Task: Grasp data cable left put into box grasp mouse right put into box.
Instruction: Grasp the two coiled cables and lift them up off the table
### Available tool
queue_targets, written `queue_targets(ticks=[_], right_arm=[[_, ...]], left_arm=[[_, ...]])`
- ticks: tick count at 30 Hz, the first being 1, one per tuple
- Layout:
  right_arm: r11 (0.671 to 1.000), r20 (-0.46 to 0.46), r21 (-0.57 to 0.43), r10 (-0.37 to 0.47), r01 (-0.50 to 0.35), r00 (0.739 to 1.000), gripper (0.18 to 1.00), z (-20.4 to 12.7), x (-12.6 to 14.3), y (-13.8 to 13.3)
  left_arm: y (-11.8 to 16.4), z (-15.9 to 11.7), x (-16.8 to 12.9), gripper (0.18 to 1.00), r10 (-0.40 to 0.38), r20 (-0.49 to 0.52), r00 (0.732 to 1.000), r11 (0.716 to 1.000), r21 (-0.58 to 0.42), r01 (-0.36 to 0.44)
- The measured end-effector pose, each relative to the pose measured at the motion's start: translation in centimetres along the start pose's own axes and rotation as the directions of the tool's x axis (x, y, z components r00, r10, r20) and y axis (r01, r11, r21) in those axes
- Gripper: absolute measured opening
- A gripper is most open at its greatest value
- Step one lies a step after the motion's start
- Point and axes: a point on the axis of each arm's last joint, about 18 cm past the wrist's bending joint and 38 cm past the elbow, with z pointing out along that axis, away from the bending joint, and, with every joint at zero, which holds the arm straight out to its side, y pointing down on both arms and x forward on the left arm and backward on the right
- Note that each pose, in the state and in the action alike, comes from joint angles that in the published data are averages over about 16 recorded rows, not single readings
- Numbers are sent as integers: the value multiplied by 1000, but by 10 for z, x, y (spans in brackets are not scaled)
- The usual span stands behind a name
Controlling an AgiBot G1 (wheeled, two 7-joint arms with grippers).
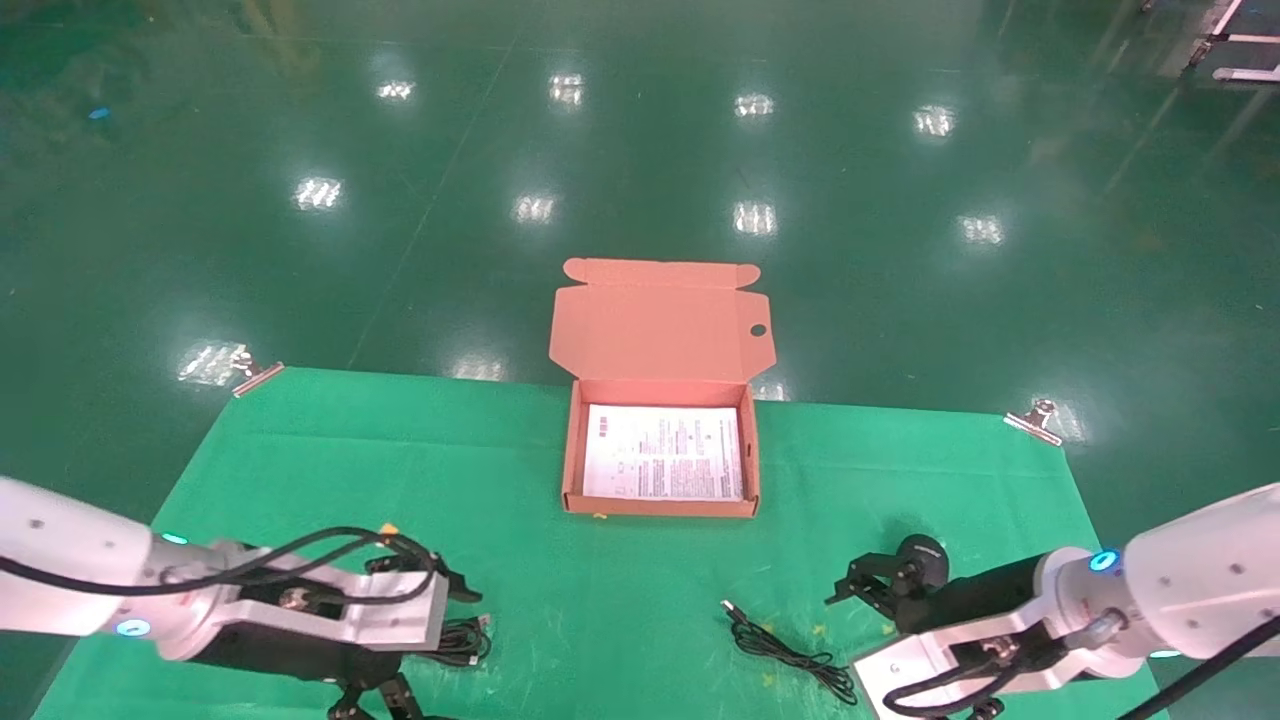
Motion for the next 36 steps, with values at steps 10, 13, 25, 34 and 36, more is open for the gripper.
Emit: queue_targets(ticks=[10,13,25,34,36], right_arm=[[996,9,-38,78,-77,997,1000,33,2,6],[993,11,-33,112,-111,994,1000,41,5,7],[969,21,-7,248,-248,968,1000,71,17,8],[947,36,-5,320,-320,947,1000,89,18,9],[944,38,-5,329,-329,943,999,91,18,9]], left_arm=[[20,27,-11,1001,-63,37,997,993,-100,66],[26,32,-14,1001,-100,42,994,989,-106,104],[47,46,-24,1001,-215,74,974,969,-111,222],[56,52,-28,1001,-271,105,957,955,-96,281],[57,52,-29,1000,-281,109,954,952,-91,291]])
